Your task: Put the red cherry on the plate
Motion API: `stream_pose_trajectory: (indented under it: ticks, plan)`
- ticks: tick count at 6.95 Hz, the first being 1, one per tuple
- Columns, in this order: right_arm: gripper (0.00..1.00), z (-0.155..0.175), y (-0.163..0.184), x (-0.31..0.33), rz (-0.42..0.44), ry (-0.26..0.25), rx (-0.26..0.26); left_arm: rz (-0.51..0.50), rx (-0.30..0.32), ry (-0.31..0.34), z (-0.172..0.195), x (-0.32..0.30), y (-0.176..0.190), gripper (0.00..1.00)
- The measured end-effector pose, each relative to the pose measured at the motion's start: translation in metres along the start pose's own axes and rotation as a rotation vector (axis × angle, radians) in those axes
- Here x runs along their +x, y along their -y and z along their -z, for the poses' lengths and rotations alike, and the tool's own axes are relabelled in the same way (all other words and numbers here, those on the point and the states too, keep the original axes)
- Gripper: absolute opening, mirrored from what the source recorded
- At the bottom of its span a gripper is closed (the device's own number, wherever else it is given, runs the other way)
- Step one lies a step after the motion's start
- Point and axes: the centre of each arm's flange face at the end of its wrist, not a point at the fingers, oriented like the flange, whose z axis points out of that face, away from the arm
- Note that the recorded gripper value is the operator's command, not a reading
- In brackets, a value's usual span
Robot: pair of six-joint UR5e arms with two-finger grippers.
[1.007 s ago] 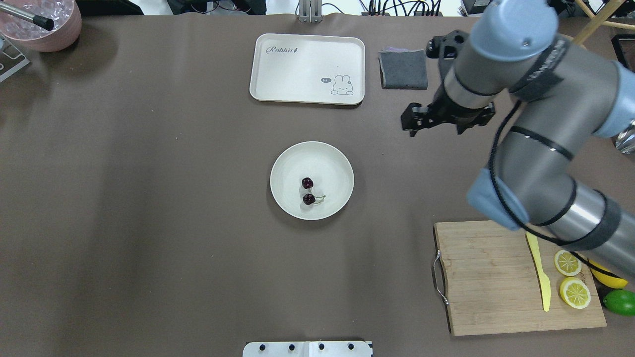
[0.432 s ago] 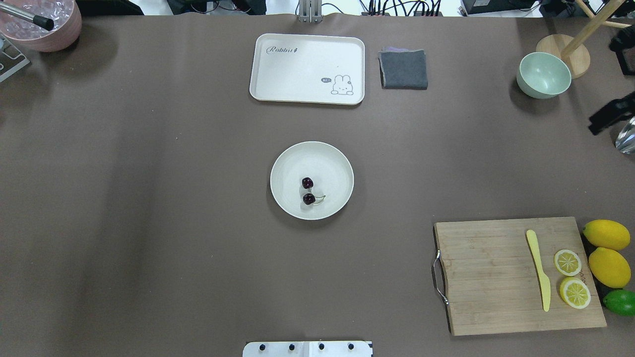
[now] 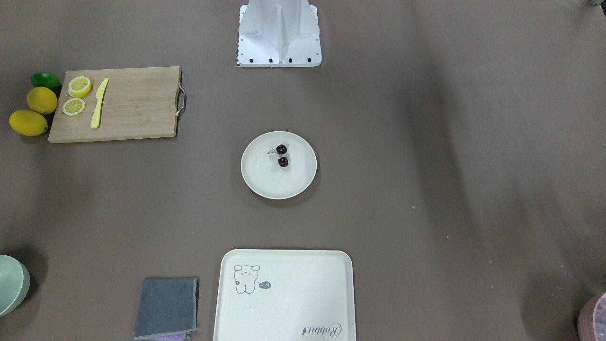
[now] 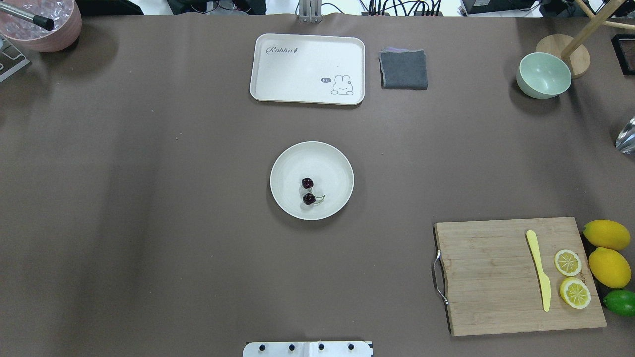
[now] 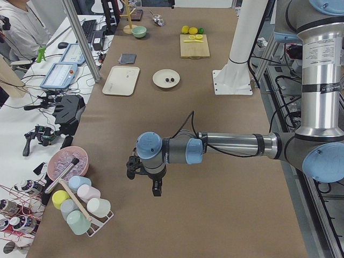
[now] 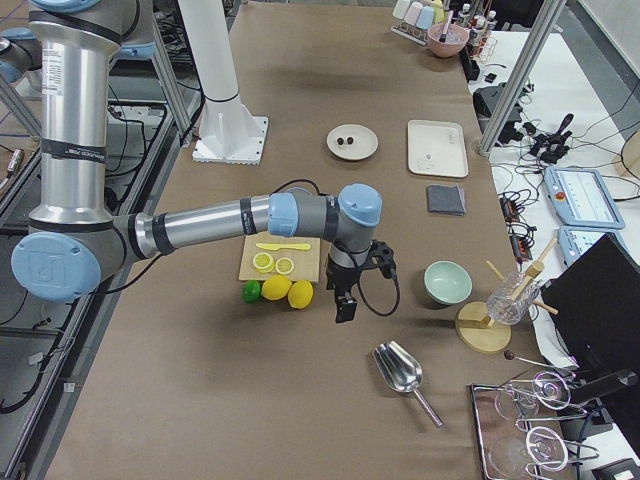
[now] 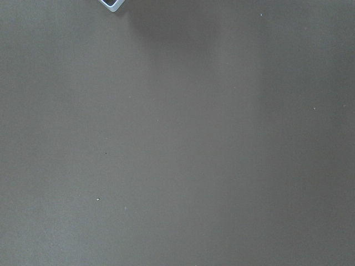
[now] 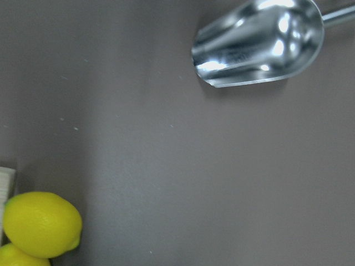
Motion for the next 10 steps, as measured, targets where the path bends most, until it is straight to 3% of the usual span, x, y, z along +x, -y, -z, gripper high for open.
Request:
stream_pose_trajectory:
  ticks: [1,3,10]
  plan:
    - [1.00,-0.019,-0.012,0.024,-0.039,0.003,-0.020,-0.002,-0.001,0.000,0.000,0.000,0.000,0.98]
    - [1.00,-0.037,-0.016,0.042,-0.038,-0.001,0.005,-0.004,-0.002,-0.001,-0.001,0.001,0.000,0.98]
    - [1.00,-0.015,-0.003,0.038,-0.006,-0.010,0.069,-0.005,-0.003,0.001,-0.001,0.001,-0.001,0.98]
